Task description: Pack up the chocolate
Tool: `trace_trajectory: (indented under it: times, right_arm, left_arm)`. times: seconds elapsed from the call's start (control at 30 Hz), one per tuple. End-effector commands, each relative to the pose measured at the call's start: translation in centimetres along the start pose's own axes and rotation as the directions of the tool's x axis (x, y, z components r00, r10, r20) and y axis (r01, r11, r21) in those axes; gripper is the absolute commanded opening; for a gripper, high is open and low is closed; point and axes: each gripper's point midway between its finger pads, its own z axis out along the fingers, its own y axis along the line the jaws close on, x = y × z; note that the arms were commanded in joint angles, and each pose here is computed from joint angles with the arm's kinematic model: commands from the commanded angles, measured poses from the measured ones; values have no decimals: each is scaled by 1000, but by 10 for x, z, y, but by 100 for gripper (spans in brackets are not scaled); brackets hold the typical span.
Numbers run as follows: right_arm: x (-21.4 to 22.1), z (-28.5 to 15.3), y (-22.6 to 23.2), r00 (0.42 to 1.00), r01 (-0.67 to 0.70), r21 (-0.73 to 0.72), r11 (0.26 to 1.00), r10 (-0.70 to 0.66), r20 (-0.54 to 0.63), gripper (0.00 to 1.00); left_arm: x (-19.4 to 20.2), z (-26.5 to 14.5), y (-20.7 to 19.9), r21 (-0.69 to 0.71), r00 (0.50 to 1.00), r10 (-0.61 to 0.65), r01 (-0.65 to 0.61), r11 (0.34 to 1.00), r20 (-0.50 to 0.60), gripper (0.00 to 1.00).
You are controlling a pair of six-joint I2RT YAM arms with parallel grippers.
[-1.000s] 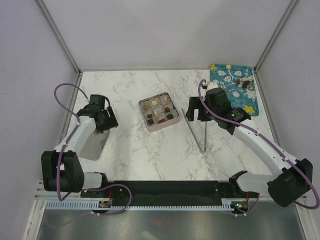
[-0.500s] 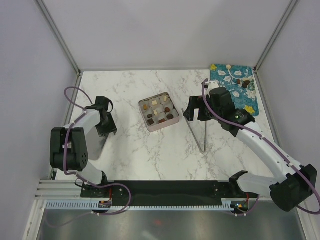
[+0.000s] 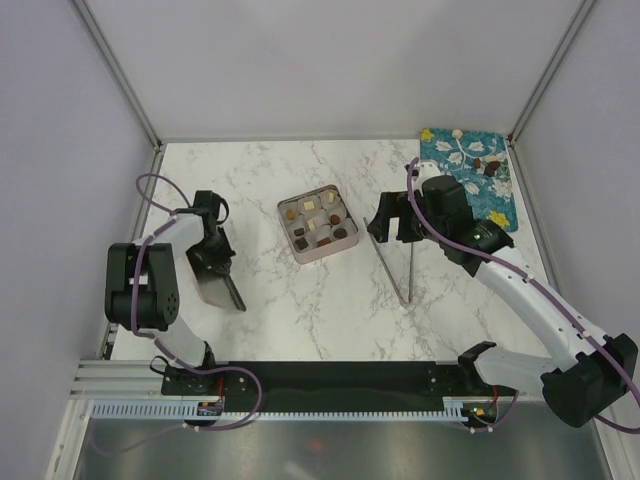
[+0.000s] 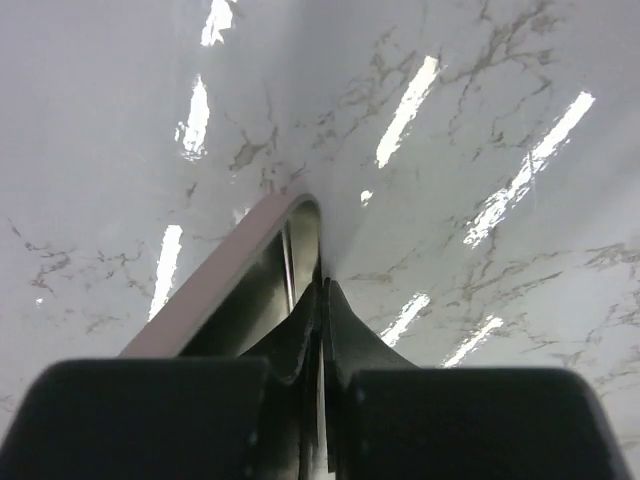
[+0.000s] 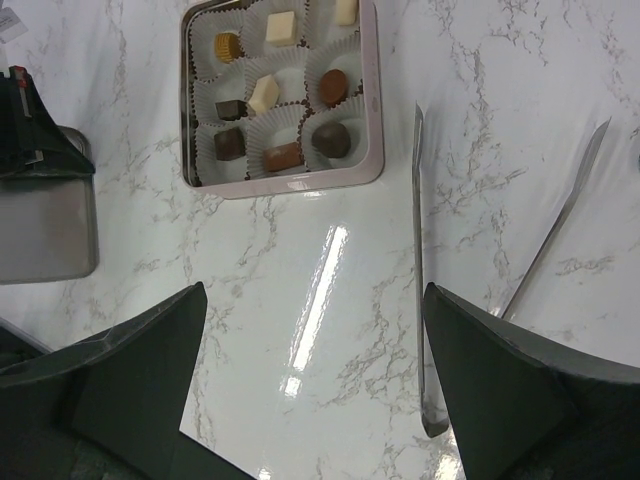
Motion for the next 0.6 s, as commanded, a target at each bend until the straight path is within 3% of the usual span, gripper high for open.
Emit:
trace_trajectory:
  times: [0.0,0.5,0.57]
  right_arm:
    - [-20,-10,11,997,6,-43,999,-3,76,98]
    - [3,-1,24,999,-34,-133,991,34,-8,98]
    - [10,5,26,999,-39,-148,988,34,-39,98]
  left_arm:
    - [12,-5,-19,111,999,19,-14,994,-44,2]
    - [-15,-50,-28,166,996,44,-56,984,80,2]
    - [-15,-55,-20,126,996,-15,4,992,88,11]
